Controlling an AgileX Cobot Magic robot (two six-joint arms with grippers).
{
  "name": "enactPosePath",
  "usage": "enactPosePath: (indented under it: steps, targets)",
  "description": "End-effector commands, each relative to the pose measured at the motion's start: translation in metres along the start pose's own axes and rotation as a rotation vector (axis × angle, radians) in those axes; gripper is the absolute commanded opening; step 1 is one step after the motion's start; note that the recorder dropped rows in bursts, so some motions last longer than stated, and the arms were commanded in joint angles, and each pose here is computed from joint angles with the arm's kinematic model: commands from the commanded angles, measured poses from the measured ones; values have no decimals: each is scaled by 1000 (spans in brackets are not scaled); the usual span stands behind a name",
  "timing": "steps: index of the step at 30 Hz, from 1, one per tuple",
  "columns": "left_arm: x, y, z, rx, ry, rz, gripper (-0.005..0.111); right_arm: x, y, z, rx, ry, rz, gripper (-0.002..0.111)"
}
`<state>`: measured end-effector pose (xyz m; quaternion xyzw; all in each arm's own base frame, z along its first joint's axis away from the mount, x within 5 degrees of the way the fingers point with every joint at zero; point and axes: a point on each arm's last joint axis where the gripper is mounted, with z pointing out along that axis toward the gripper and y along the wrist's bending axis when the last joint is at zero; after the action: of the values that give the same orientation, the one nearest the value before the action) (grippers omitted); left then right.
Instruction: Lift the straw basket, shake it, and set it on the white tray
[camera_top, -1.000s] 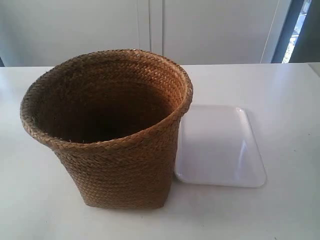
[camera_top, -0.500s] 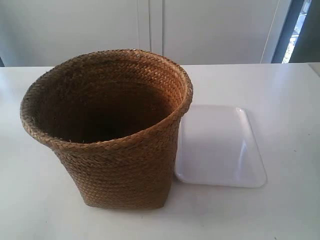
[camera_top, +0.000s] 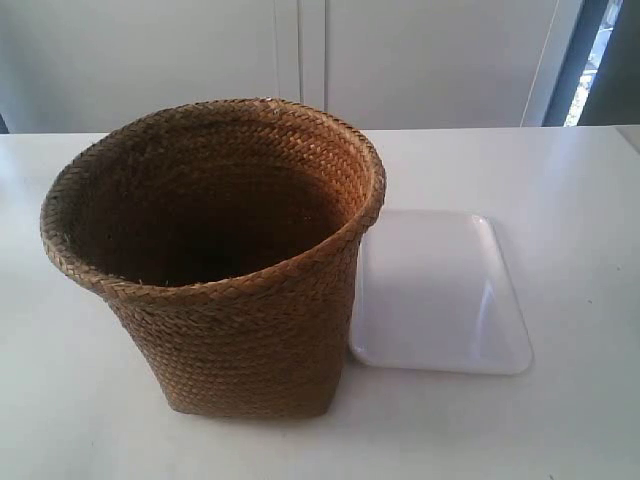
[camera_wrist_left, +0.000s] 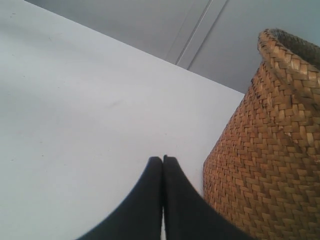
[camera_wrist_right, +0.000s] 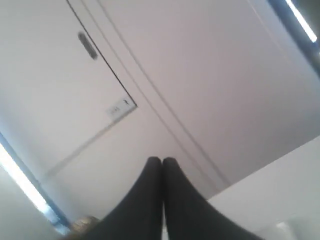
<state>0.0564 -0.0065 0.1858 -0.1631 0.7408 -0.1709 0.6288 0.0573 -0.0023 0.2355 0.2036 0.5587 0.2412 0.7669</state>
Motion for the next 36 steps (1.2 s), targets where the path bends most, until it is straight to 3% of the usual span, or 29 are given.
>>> enactPosePath:
  steps: [1, 12, 19, 21, 25, 31, 36]
  targets:
    - [2, 0, 0, 5, 11, -11, 1, -1, 0, -1, -16, -27, 183, 0]
    - [4, 0, 0, 6, 34, -16, 1, -3, 1, -1, -29, -41, 194, 0]
    - [-8, -1, 0, 28, -90, -235, 0, 0, -2, 1, 54, 23, 464, 0]
    - [-17, 0, -1, 32, -194, -255, 0, -8, 5, 3, 41, 13, 413, 0]
    - [-38, -2, -4, 37, -337, -322, 0, -35, 25, 16, 15, -8, 140, 0]
    - [-80, -24, 1, 19, -315, -204, 0, -69, 51, 50, 38, 26, -11, 0]
    - [-113, -43, 20, 11, -230, -194, 0, -85, 63, 80, 20, 3, -124, 0]
